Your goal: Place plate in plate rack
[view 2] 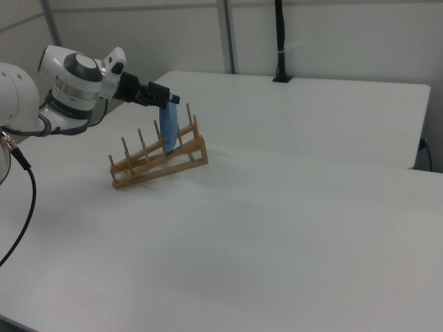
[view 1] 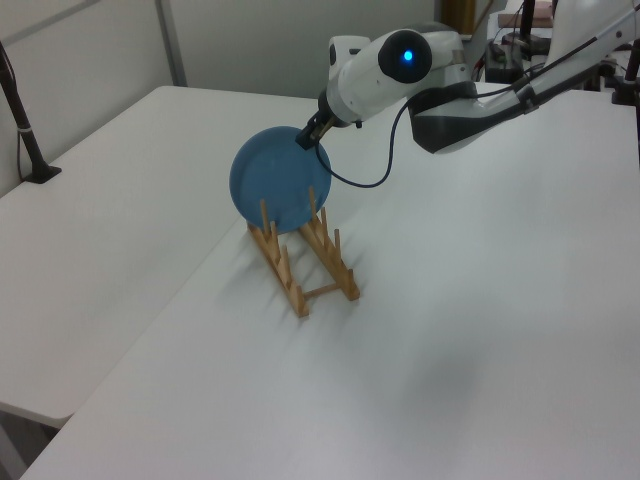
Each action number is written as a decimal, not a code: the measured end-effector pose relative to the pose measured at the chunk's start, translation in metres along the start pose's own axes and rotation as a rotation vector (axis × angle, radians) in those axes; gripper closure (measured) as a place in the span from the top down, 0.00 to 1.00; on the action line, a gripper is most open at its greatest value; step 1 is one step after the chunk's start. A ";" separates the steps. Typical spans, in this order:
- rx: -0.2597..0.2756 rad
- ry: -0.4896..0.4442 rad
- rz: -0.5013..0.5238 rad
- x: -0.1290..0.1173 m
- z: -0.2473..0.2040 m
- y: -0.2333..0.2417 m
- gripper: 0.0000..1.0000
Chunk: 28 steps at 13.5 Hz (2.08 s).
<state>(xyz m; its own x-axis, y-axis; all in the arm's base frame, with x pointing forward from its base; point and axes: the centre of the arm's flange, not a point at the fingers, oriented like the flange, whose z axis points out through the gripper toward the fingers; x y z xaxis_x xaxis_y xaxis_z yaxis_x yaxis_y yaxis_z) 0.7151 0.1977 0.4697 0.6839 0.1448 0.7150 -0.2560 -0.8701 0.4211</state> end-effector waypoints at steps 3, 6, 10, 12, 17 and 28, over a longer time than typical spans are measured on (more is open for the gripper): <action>0.043 -0.030 0.093 0.013 -0.013 0.008 1.00; 0.102 -0.071 0.201 0.032 -0.037 0.027 1.00; 0.173 -0.289 0.250 0.038 -0.048 0.070 1.00; 0.209 -0.409 0.266 0.032 -0.040 0.104 1.00; 0.364 -0.734 0.064 -0.022 -0.030 0.194 1.00; 0.498 -0.862 -0.062 -0.064 -0.090 0.306 1.00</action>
<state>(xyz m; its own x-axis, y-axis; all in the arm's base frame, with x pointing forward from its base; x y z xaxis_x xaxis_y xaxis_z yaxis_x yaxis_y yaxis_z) 0.5315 -0.0356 0.6027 0.9992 -0.0233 -0.0326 -0.0227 -0.9995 0.0208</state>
